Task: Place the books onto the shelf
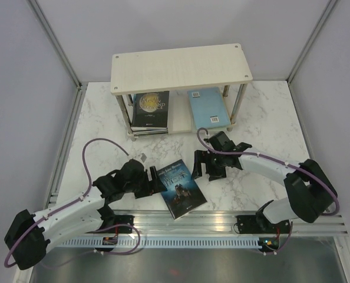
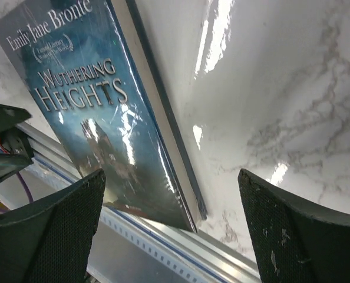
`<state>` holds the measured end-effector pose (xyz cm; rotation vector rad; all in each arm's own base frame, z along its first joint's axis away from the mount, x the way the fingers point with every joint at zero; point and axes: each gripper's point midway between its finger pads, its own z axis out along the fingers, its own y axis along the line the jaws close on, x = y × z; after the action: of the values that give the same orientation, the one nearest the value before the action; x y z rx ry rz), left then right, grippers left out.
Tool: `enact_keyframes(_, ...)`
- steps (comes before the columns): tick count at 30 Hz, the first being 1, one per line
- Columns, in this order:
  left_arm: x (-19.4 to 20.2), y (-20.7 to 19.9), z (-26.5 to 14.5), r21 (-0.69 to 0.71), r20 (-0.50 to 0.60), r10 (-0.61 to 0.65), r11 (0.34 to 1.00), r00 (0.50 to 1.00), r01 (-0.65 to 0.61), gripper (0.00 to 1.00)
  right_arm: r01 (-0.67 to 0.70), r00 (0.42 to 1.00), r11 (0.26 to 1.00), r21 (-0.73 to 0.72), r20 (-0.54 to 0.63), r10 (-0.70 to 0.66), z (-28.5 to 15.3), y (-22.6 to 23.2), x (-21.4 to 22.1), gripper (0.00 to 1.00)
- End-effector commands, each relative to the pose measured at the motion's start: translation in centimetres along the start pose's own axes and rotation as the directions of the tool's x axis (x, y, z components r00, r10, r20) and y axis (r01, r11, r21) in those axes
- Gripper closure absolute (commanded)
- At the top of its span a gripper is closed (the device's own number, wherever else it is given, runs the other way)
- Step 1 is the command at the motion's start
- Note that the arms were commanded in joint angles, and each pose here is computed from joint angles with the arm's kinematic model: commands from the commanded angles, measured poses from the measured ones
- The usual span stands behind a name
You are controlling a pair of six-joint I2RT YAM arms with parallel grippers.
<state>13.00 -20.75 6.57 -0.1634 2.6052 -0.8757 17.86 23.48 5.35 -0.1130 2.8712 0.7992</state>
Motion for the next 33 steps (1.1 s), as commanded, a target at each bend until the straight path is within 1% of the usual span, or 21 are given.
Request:
enact_keyframes(1,0.3,1.6,0.7,-0.014,0.052,-0.162,0.987,0.985,0.163,0.16,0.081,0.993,0.99,-0.111,0.089,-0.071,1.4,2.4,-3.2,0.04)
enact_keyframes(4,2.0,4.6,1.9,-0.105,0.031,-0.213,0.971,0.977,0.215,0.16,0.063,0.997,0.991,-0.122,0.06,-0.056,3.1,2.0,-3.0,0.05)
enact_keyframes(6,2.6,5.5,2.3,-0.134,0.022,-0.24,0.961,0.971,0.24,0.16,0.045,0.999,0.99,-0.132,0.036,-0.041,4.2,1.5,-2.3,0.05)
enact_keyframes(7,2.7,5.8,2.7,-0.133,0.027,-0.249,0.959,0.968,0.251,0.16,0.038,0.999,0.988,-0.151,0.044,-0.032,4.5,1.7,-2.5,0.05)
enact_keyframes(8,2.7,5.9,3.0,-0.128,0.031,-0.253,0.958,0.967,0.255,0.16,0.02,1.0,0.989,-0.143,0.023,-0.017,4.8,1.2,-1.8,0.05)
enact_keyframes(10,2.4,5.6,3.8,-0.078,0.051,-0.267,0.96,0.962,0.27,0.15,0.004,1.0,0.987,-0.162,0.007,-0.003,5.6,0.7,-0.9,0.05)
enact_keyframes(11,2.7,5.7,4.3,-0.074,0.044,-0.279,0.957,0.959,0.282,0.15,-0.008,1.0,0.985,-0.172,0.004,0.009,6.1,0.5,-0.7,0.05)
enact_keyframes(12,2.7,5.5,4.6,-0.053,0.041,-0.288,0.956,0.957,0.289,0.15,-0.03,0.999,0.983,-0.183,-0.022,0.027,6.5,0.1,0.2,0.06)
enact_keyframes(14,3.0,5.0,5.5,-0.002,0.021,-0.316,0.949,0.948,0.316,0.18,-0.066,0.998,0.976,-0.209,-0.038,0.059,7.1,0.0,0.8,0.08)
enact_keyframes(15,3.2,5.0,5.8,0.004,0.011,-0.325,0.946,0.946,0.325,0.19,-0.087,0.995,0.976,-0.202,-0.061,0.076,7.4,-0.6,1.8,0.09)
enact_keyframes(18,3.0,3.7,6.0,0.083,0.0,-0.33,0.941,0.944,0.328,0.25,-0.111,0.992,0.969,-0.22,-0.078,0.096,7.5,-0.9,2.8,0.18)
enact_keyframes(19,3.0,3.6,6.0,0.098,0.001,-0.334,0.938,0.943,0.332,0.3,-0.113,0.992,0.968,-0.222,-0.082,0.097,7.5,-0.9,2.9,0.27)
enact_keyframes(21,2.2,2.2,5.5,0.163,0.014,-0.326,0.933,0.945,0.32,0.34,-0.11,0.992,0.969,-0.223,-0.085,0.093,7.2,-1.1,3.4,0.34)
enact_keyframes(22,1.9,1.7,5.3,0.186,0.021,-0.323,0.931,0.946,0.314,0.44,-0.107,0.992,0.969,-0.225,-0.085,0.09,7.2,-1.1,3.5,0.38)
enact_keyframes(24,1.5,1.3,4.9,0.203,0.033,-0.321,0.929,0.947,0.308,0.56,-0.102,0.993,0.967,-0.231,-0.077,0.087,6.8,-0.9,3.4,0.39)
enact_keyframes(25,0.8,0.3,4.3,0.243,0.049,-0.319,0.923,0.947,0.298,0.74,-0.102,0.993,0.967,-0.231,-0.077,0.087,6.8,-0.9,3.4,0.4)
enact_keyframes(27,0.3,0.0,3.8,0.251,0.066,-0.321,0.922,0.945,0.295,0.94,-0.095,0.994,0.967,-0.237,-0.068,0.082,6.5,-0.5,3.1,0.4)
enact_keyframes(28,0.1,-0.1,3.5,0.246,0.076,-0.317,0.925,0.945,0.29,0.98,-0.094,0.995,0.966,-0.24,-0.064,0.081,6.3,-0.3,2.9,0.39)
enact_keyframes(30,-0.3,-0.8,2.8,0.272,0.088,-0.302,0.924,0.949,0.269,0.98,-0.086,0.996,0.964,-0.253,-0.045,0.077,5.5,0.4,2.2,0.36)
enact_keyframes(32,-1.0,-1.7,1.9,0.295,0.103,-0.296,0.921,0.95,0.255,0.98,-0.069,0.998,0.962,-0.264,-0.016,0.067,3.9,1.1,1.6,0.24)
enact_keyframes(33,-1.2,-2.1,1.5,0.304,0.114,-0.281,0.923,0.953,0.236,0.98,-0.064,0.997,0.961,-0.269,0.018,0.072,3.0,1.5,0.7,0.18)
